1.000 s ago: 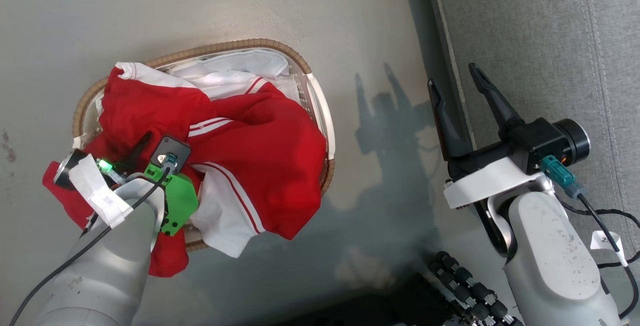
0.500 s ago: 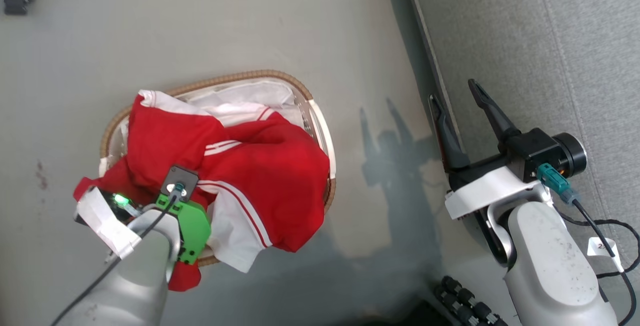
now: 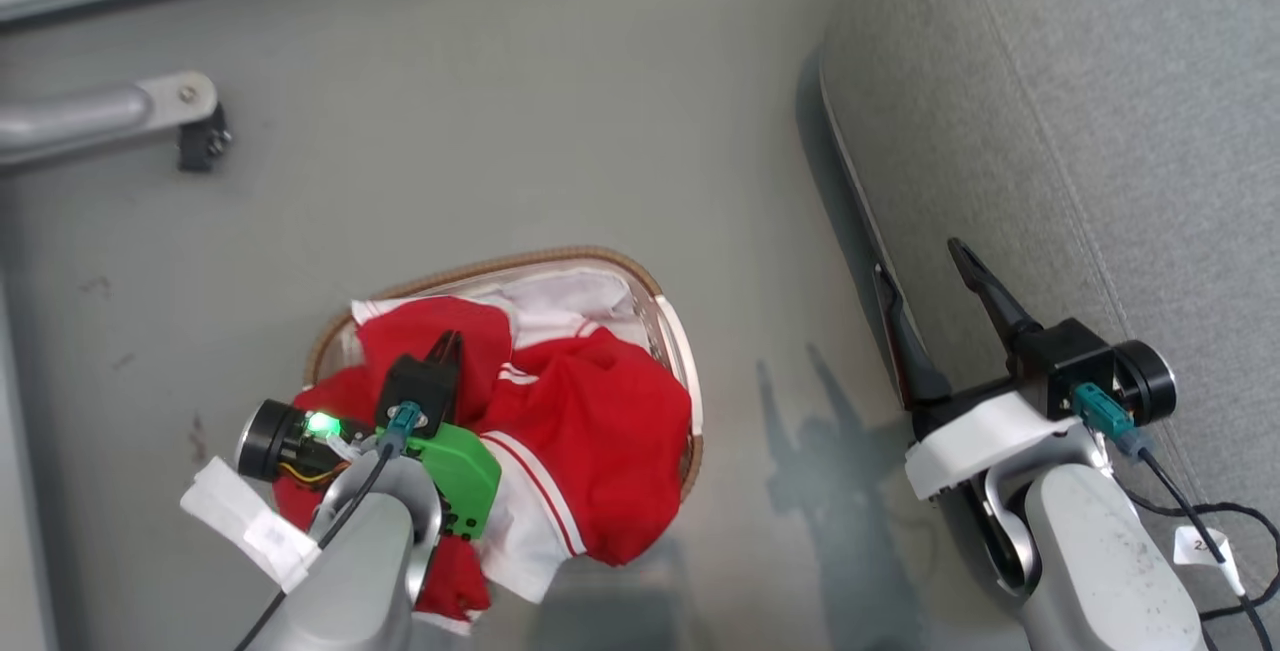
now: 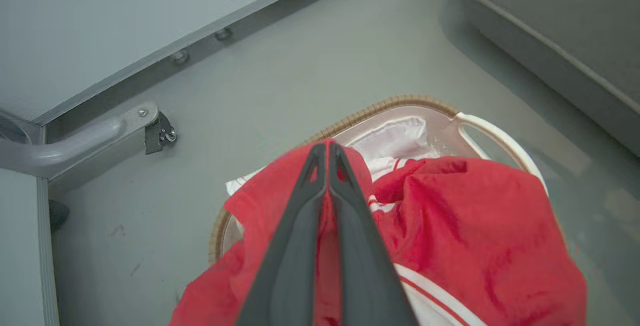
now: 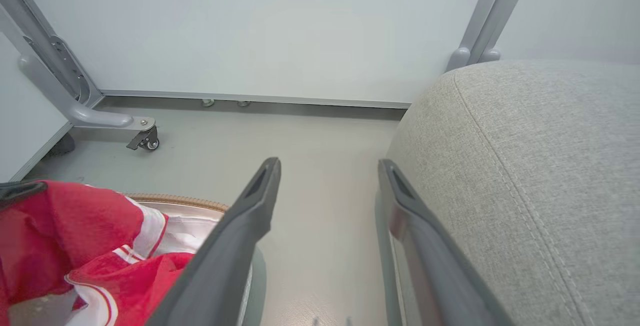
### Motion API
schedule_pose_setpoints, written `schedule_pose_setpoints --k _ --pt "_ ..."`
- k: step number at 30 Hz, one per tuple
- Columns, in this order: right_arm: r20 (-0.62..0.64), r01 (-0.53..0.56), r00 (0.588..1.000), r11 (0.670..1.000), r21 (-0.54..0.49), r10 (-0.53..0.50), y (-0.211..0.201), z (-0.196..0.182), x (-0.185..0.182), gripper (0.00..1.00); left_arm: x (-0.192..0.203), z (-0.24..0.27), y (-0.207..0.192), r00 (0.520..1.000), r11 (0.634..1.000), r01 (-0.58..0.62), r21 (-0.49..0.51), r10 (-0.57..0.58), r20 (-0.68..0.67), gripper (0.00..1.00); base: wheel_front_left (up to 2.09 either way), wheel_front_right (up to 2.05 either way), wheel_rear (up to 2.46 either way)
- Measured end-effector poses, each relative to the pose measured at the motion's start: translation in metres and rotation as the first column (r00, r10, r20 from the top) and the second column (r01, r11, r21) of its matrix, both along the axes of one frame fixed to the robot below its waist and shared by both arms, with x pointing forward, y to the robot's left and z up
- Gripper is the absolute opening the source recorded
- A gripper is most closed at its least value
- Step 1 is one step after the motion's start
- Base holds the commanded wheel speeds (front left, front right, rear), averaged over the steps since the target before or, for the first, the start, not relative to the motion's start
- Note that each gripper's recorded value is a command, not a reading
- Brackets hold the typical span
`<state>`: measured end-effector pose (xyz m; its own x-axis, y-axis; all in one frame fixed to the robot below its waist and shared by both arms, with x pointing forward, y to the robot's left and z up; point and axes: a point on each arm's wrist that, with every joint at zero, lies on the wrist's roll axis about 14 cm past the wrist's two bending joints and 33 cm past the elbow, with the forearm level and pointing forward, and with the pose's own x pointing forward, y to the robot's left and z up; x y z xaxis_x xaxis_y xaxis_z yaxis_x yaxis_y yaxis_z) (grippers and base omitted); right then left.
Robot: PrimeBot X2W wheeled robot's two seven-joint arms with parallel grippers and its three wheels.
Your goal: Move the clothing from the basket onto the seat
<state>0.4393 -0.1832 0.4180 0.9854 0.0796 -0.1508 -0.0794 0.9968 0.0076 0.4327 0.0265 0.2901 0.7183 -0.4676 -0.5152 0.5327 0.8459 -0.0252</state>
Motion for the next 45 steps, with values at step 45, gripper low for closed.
schedule_pose_setpoints --k 45 --pt "0.305 -0.584 0.785 0.808 0.075 0.539 0.201 0.126 -0.067 1.00 -0.021 0.315 -0.025 0.747 0.886 0.127 -0.446 0.211 0.631 0.00 0.00 0.00 0.00"
